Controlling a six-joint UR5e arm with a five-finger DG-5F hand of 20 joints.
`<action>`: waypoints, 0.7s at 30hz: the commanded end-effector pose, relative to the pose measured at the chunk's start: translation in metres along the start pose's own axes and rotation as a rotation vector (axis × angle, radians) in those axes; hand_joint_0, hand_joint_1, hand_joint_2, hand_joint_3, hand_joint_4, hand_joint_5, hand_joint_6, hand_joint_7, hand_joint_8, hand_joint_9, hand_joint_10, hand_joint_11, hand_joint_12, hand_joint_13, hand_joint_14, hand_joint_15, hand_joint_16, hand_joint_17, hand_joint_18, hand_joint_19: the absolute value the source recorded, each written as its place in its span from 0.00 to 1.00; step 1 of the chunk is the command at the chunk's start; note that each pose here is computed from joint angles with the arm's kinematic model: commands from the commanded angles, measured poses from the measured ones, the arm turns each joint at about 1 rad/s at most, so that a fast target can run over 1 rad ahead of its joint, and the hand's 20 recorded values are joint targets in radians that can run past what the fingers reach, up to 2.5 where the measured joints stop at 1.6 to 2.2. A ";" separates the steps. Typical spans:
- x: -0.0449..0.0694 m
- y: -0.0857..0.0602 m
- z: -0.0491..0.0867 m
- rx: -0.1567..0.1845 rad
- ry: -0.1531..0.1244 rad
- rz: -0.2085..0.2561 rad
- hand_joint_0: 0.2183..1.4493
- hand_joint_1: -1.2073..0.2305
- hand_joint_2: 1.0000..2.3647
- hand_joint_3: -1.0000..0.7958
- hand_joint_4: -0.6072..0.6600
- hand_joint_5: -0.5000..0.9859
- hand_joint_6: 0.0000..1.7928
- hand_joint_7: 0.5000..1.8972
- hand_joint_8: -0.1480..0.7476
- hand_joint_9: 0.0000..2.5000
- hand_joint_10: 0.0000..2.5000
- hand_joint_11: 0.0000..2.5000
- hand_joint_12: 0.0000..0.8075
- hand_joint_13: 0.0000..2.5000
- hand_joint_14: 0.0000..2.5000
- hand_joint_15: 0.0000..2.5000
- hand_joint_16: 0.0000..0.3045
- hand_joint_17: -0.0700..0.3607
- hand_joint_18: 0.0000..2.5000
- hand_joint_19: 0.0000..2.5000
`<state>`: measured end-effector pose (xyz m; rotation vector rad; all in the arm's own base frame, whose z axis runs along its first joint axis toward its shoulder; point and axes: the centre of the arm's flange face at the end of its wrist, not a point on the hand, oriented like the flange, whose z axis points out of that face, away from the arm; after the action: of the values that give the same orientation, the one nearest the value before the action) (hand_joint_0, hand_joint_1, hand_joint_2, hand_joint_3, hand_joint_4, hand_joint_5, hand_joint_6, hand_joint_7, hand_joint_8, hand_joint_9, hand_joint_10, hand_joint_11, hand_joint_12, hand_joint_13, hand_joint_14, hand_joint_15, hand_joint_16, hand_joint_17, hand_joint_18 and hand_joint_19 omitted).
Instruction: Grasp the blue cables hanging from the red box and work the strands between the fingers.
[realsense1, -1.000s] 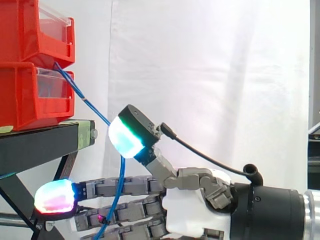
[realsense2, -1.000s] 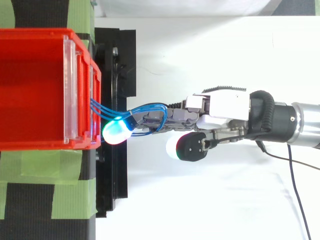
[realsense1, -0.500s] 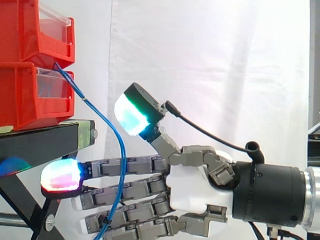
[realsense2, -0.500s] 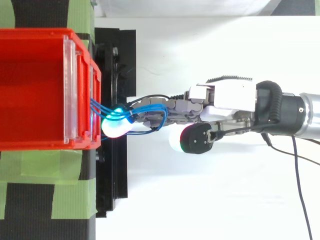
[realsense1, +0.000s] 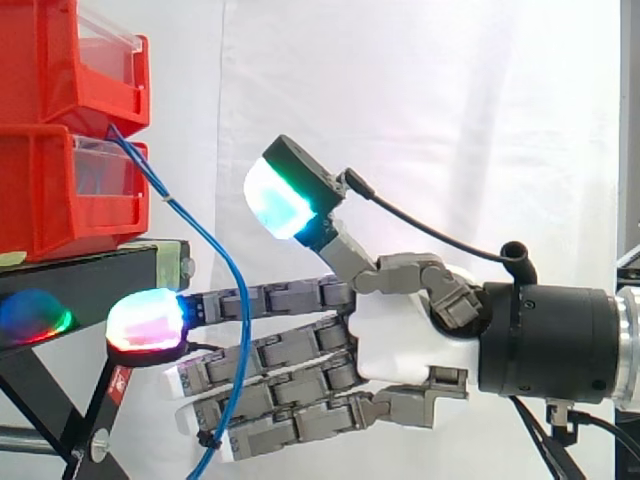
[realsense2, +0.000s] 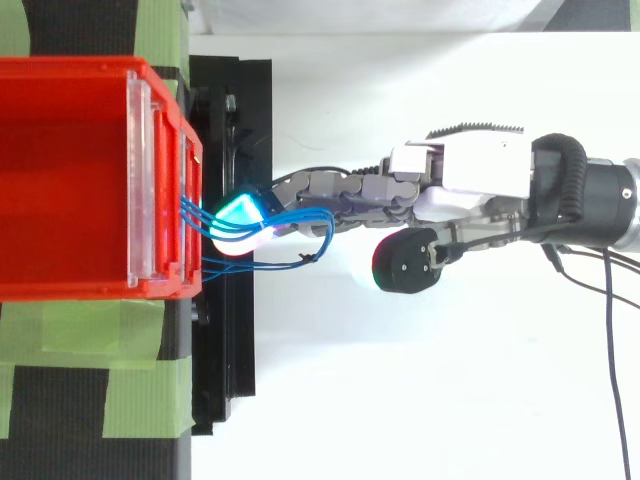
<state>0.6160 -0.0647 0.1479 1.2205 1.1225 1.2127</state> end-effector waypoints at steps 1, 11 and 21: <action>-0.003 0.003 0.000 0.000 0.000 -0.003 0.35 0.57 0.00 0.00 0.60 0.07 0.00 0.12 0.55 0.11 0.00 0.15 0.47 0.04 0.00 0.11 0.23 0.53 0.04 0.11; -0.006 0.018 -0.001 -0.009 0.000 -0.004 0.35 0.55 0.00 0.00 0.61 0.10 0.00 0.11 0.56 0.15 0.00 0.16 0.48 0.10 0.00 0.12 0.23 0.52 0.12 0.12; -0.007 0.021 -0.008 0.038 0.002 -0.033 0.36 0.56 0.00 0.00 0.62 0.11 0.00 0.11 0.58 0.19 0.00 0.18 0.49 0.14 0.00 0.14 0.22 0.52 0.15 0.13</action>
<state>0.6076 -0.0714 0.1685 1.2231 1.1634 1.1758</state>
